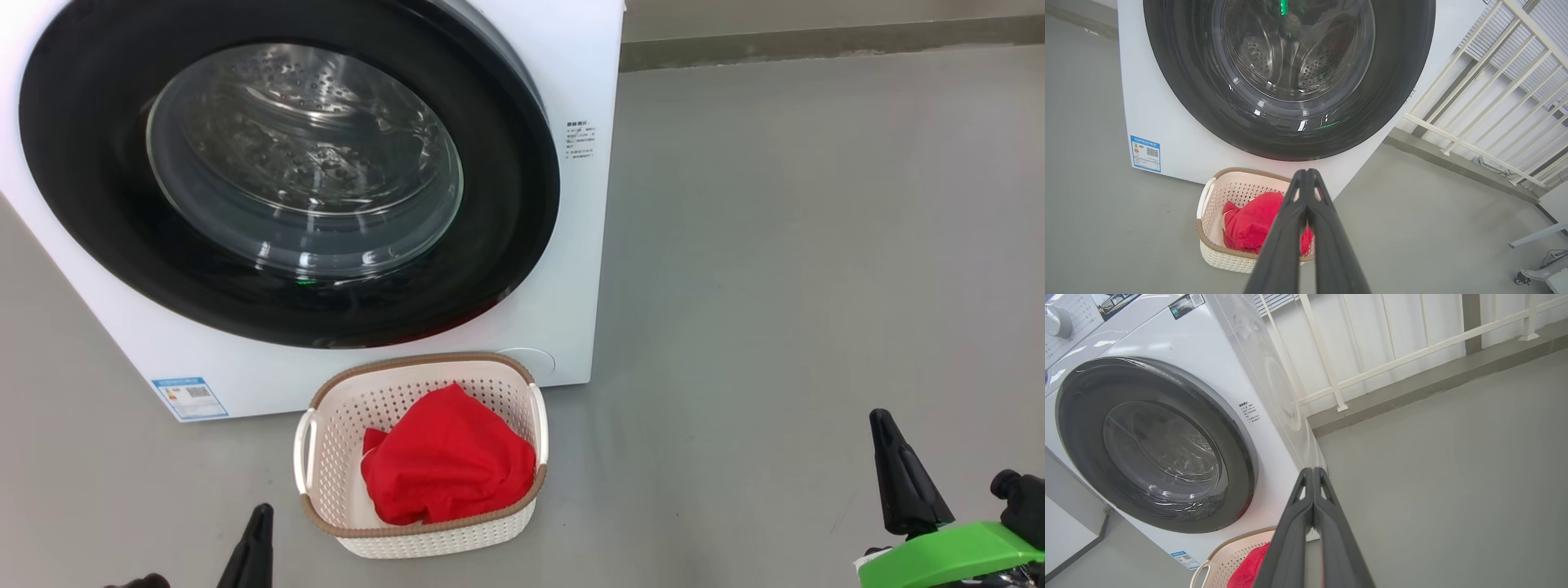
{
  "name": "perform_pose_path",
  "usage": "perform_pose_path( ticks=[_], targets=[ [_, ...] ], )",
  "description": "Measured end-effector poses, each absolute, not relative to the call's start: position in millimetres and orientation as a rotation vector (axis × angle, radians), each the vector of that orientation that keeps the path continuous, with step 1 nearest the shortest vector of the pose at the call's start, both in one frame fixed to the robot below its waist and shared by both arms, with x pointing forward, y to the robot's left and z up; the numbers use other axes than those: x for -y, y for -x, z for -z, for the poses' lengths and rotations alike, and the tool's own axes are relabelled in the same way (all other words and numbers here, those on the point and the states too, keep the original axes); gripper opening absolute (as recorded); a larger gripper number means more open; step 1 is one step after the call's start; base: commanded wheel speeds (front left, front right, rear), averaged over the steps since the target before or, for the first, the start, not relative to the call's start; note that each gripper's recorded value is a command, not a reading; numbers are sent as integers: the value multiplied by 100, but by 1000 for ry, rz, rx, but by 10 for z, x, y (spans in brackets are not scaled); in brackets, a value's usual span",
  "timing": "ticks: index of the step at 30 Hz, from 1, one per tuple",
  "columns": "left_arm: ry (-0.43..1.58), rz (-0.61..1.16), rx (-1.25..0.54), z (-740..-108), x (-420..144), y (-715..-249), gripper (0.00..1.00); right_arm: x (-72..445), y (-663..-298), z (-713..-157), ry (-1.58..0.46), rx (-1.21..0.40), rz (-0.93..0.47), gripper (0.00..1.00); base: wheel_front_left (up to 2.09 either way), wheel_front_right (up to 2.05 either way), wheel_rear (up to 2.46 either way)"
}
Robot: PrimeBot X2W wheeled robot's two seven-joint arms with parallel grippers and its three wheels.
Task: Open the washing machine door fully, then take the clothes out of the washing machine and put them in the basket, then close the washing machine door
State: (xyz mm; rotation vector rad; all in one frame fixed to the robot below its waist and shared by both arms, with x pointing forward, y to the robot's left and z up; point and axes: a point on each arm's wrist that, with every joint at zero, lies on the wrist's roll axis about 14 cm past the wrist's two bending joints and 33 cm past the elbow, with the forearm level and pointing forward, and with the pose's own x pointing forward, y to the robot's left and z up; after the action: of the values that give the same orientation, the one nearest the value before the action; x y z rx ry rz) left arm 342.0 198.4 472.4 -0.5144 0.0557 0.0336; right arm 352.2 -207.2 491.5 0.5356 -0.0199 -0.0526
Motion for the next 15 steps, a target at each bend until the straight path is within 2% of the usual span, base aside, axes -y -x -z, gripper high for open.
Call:
perform_pose_path(
  ticks=[15],
  targets=[
    [665,-53,-68,-4721,-1988,-3479,0,2088,-3546,-4861,-691,-5,75,0,0,0,0]
  ],
)
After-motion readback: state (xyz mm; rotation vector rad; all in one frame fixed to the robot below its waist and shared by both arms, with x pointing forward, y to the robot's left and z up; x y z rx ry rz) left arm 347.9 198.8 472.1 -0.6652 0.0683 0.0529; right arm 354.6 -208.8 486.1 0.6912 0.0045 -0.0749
